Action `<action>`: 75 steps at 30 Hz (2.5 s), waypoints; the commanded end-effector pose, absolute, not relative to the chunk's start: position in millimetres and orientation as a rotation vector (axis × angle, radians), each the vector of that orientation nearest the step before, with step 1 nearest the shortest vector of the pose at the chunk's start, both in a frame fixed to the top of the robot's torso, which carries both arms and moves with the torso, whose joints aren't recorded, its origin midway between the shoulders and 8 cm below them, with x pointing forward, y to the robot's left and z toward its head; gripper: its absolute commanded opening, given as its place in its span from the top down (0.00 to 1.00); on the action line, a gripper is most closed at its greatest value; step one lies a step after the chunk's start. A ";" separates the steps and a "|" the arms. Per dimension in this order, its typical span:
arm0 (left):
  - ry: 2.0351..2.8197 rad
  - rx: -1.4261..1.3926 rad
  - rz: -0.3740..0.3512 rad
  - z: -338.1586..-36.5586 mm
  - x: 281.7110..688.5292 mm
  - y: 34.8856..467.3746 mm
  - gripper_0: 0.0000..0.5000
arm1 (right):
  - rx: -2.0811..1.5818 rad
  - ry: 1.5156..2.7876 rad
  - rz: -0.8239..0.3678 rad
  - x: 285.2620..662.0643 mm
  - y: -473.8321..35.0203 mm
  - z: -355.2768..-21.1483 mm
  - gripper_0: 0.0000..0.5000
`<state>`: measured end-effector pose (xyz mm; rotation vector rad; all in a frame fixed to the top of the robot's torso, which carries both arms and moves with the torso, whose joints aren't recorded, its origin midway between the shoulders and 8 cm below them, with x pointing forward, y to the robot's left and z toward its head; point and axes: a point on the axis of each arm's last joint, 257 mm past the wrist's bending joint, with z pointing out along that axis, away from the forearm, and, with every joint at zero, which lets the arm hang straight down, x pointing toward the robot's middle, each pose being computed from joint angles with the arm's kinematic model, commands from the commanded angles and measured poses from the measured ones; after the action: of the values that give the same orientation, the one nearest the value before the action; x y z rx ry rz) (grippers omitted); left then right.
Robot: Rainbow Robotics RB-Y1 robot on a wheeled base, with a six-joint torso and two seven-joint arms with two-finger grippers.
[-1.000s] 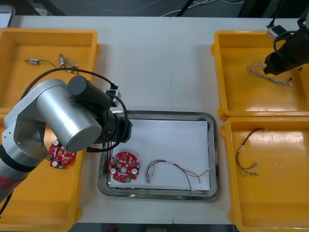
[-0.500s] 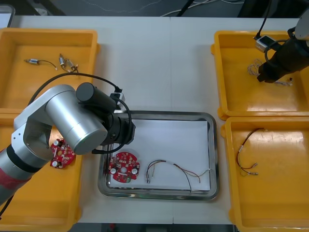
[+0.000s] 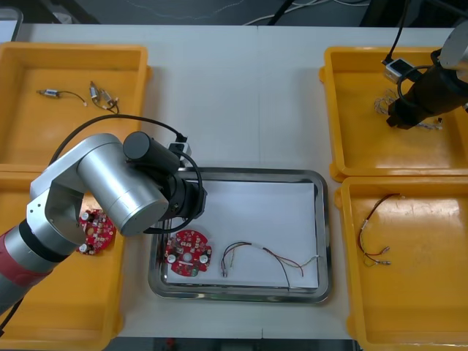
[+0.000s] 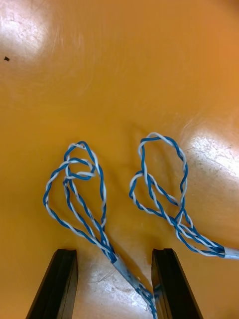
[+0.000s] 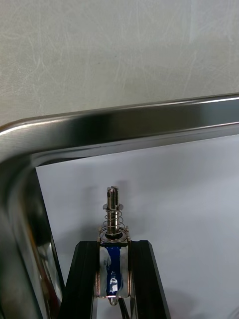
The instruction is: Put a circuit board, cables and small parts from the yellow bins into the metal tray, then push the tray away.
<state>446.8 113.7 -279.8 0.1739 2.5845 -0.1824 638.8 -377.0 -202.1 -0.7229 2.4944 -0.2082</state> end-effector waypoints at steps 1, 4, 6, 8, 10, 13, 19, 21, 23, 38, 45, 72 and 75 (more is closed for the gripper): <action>2.542 0.159 -0.222 -267.3 454.7 90.7 1.00 | -0.760 2.440 -0.212 653.2 -361.0 -181.2 0.19; 2.542 0.160 -0.221 -268.1 454.6 90.0 1.00 | -0.760 2.440 -0.208 653.1 -359.1 -182.3 0.34; 2.542 0.158 -0.222 -268.1 454.6 90.0 1.00 | -0.755 2.443 -0.207 652.8 -359.3 -182.9 0.81; 2.540 0.155 -0.226 -267.5 454.7 89.3 1.00 | -0.753 2.443 -0.206 652.8 -359.3 -182.9 0.95; 2.541 0.152 -0.227 -267.8 454.6 88.9 1.00 | -0.754 2.445 -0.205 652.5 -359.2 -183.1 1.00; 2.541 0.148 -0.230 -267.4 454.5 88.5 0.91 | -0.758 2.444 -0.208 652.5 -359.6 -183.2 1.00; 2.543 0.139 -0.237 -267.4 454.1 87.7 0.38 | -0.759 2.437 -0.202 652.5 -361.2 -174.3 1.00; 2.541 0.135 -0.241 -267.1 454.5 87.2 0.14 | -0.782 2.440 -0.210 649.4 -363.0 -161.5 1.00; 2.542 0.132 -0.247 -267.1 454.1 86.4 0.06 | -0.785 2.446 -0.205 646.9 -363.8 -157.4 1.00; 2.526 0.121 -0.289 -248.7 447.0 76.6 0.00 | -0.764 2.530 -0.102 606.5 -378.7 -106.8 1.00; 2.546 0.111 -0.294 -222.8 434.1 82.4 0.00 | -0.724 2.587 -0.058 582.0 -392.8 -92.9 1.00; 2.476 -0.136 -0.212 -105.7 438.0 196.8 0.00 | -0.374 2.563 0.056 491.1 -389.5 -91.2 1.00; 2.454 -0.158 -0.202 -96.2 442.0 210.4 0.00 | -0.397 2.548 0.056 481.9 -382.5 -94.4 1.00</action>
<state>433.5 193.9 -133.1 -0.1124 2.5428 -0.2159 495.5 -362.3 -108.4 -0.4498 2.5744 0.1096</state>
